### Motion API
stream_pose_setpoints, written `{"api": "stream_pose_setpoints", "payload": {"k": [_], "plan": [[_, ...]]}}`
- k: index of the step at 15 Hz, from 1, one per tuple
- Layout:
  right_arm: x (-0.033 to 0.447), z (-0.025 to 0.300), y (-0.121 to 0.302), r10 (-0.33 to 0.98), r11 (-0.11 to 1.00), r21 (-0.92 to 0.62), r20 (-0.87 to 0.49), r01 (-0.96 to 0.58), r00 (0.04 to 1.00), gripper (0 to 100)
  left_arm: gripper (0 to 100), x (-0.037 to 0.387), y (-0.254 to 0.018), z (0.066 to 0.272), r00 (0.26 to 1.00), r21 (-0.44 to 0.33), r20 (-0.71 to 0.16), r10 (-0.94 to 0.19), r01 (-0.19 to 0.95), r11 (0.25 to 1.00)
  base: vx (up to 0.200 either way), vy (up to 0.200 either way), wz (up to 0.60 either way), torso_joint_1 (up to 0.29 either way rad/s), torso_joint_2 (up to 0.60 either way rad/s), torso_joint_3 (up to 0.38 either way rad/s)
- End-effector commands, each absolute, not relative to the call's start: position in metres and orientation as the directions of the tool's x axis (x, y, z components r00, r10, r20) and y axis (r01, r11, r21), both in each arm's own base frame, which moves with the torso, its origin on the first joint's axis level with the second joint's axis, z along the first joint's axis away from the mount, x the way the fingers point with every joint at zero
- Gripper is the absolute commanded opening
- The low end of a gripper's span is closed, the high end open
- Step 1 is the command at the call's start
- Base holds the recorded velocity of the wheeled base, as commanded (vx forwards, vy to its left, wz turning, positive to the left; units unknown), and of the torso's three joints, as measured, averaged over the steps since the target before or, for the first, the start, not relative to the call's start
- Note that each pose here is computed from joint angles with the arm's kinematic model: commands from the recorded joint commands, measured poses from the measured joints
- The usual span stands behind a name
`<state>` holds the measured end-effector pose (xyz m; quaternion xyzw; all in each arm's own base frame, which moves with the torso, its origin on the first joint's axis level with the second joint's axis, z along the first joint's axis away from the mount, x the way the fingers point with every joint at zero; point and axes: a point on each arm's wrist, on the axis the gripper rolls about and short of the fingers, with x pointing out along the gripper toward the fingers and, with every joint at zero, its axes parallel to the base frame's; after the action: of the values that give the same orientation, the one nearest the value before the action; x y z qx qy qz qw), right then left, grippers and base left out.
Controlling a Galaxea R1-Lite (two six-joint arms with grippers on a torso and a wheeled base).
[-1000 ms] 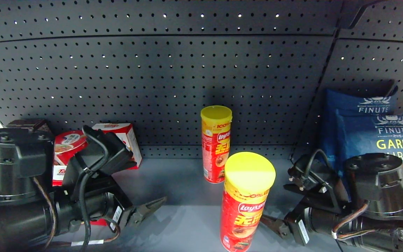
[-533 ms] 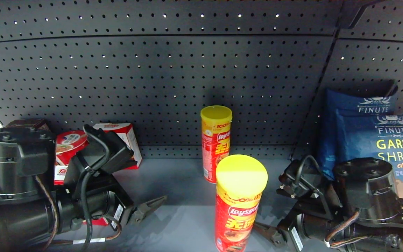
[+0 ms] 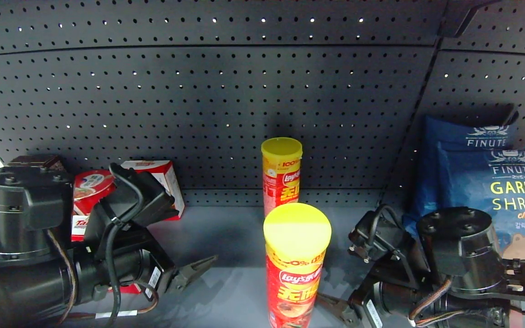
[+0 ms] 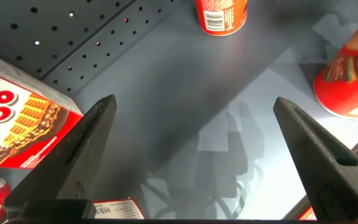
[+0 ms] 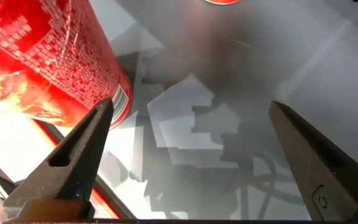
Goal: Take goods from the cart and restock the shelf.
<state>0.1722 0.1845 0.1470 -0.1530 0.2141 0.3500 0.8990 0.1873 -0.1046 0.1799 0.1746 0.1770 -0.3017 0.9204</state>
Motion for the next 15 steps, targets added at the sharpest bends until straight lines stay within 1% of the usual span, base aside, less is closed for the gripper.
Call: {"api": "stream_pose_setpoints", "payload": {"k": [1,9,12,15], "plan": [[0.173,0.145,0.188,0.567,0.702,-0.126,-0.498,-0.701,0.657,100,100,0.188,-0.104,0.180,0.757,0.214,-0.432,-0.491,0.614,0.759,0.000,0.000,0.00,0.000,0.00,0.000],[0.174,0.147,0.186,0.563,0.711,-0.122,-0.493,-0.693,0.664,100,100,0.188,-0.104,0.180,0.757,0.214,-0.431,-0.491,0.614,0.760,0.000,0.000,0.00,0.000,0.00,0.000],[0.202,0.161,0.172,0.504,0.791,-0.119,-0.430,-0.601,0.749,100,100,0.190,-0.103,0.183,0.764,0.216,-0.421,-0.488,0.607,0.764,0.000,0.000,0.00,0.000,0.00,0.000],[0.230,0.165,0.162,0.439,0.843,-0.118,-0.414,-0.525,0.798,100,100,0.190,-0.103,0.186,0.771,0.219,-0.406,-0.491,0.603,0.767,0.000,0.000,0.00,0.000,0.00,0.000]]}}
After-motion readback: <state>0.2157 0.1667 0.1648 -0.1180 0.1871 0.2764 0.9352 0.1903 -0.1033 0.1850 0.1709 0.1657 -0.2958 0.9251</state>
